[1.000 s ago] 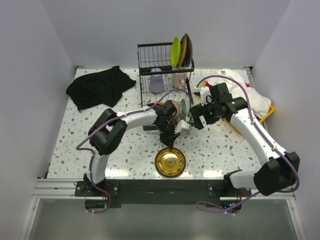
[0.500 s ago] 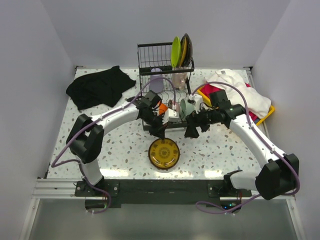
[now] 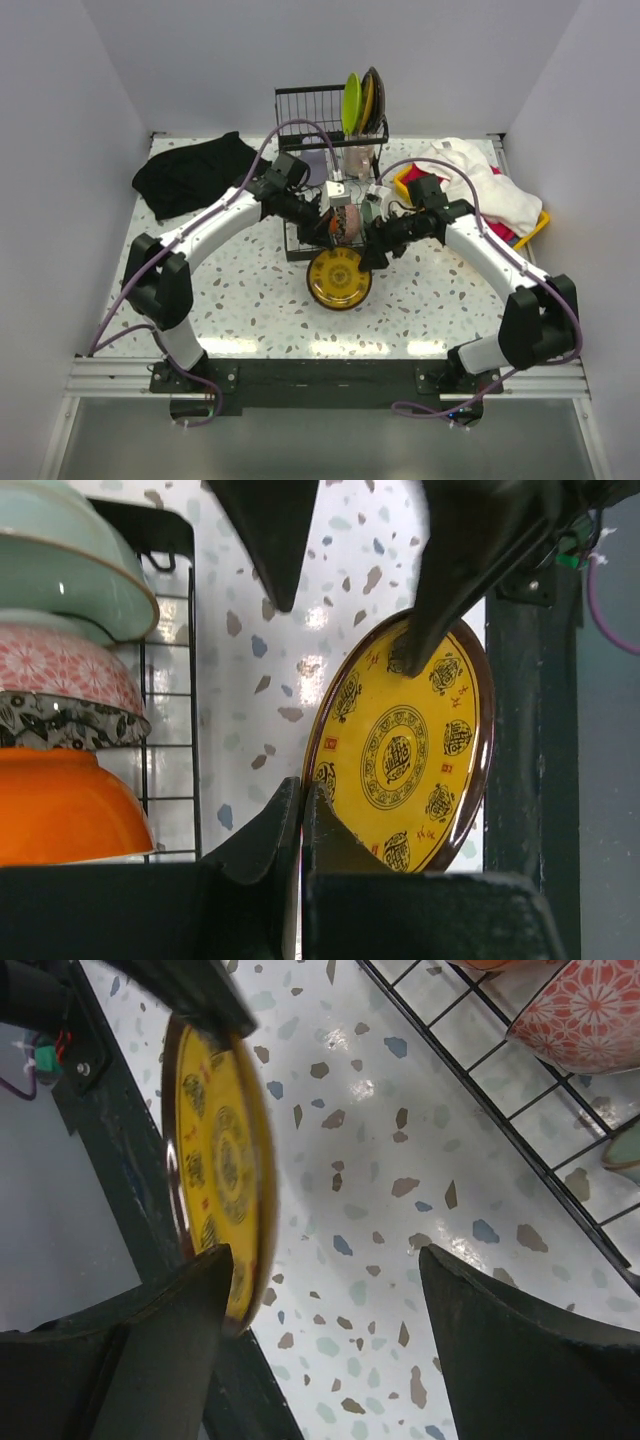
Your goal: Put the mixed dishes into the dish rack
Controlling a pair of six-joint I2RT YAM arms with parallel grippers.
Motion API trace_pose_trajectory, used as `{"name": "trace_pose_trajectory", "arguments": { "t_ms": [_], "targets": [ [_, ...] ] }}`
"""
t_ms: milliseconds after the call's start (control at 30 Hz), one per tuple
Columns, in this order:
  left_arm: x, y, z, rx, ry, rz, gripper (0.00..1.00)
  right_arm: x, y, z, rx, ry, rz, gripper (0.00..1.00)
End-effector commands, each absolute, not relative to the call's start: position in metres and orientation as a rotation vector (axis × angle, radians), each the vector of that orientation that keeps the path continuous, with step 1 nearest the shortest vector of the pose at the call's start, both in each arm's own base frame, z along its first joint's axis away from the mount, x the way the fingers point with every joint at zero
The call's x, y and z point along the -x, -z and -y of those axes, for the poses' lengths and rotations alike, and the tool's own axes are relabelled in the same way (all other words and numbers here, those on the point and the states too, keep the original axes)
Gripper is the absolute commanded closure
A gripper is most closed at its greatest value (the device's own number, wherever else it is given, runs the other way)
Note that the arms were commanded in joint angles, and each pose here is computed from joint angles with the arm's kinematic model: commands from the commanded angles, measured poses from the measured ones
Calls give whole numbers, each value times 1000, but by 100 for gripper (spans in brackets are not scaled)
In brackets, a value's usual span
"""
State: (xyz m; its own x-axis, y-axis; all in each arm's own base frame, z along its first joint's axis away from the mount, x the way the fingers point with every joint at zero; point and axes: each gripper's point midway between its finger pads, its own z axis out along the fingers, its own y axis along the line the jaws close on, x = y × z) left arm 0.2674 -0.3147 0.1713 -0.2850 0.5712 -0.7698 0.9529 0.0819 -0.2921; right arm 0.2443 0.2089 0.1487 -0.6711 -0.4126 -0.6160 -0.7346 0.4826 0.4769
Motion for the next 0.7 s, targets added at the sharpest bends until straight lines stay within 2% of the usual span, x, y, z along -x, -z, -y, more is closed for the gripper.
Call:
{"name": "trace_pose_trajectory", "arguments": {
  "t_ms": [0,100,133,200,233,300,333,367,433,467,533,600,667],
  "targets": [
    [-263,-228,325,-1449,1170,-1768,100,-257,-177,-233,954,-1132,-2216,22],
    [-264,-232,326,-1449,1157,-1753,100,-256,-176,-240,976,-1142,-2226,31],
    [-265,-231,326,-1446,1154,-1759,100,-256,-175,-240,973,-1152,-2237,41],
    [-267,-229,324,-1442,1142,-1769,100,-256,-175,-241,967,-1163,-2257,55],
    [-271,-226,322,-1427,1114,-1791,100,-257,-176,-242,966,-1165,-2259,73],
    [-279,-223,322,-1373,1082,-1831,100,-261,-182,-241,945,-1145,-2257,95],
    [-286,-221,319,-1346,1051,-1850,99,-263,-184,-241,932,-1134,-2262,100],
    [-296,-224,319,-1296,1012,-1871,82,-267,-189,-241,889,-1125,-2276,100],
    [-335,-229,304,-1141,763,-1944,70,-277,-194,-237,830,-1051,-2307,100],
    [-357,-254,298,-1054,668,-1910,63,-287,-207,-236,799,-1003,-2292,100],
    [-402,-295,256,-825,403,-1868,58,-308,-236,-232,763,-890,-2222,100],
    [-428,-351,224,-626,295,-1737,53,-327,-264,-233,733,-809,-2144,100],
    [-451,-378,178,-438,194,-1664,52,-350,-308,-234,656,-722,-2036,100]
  ]
}}
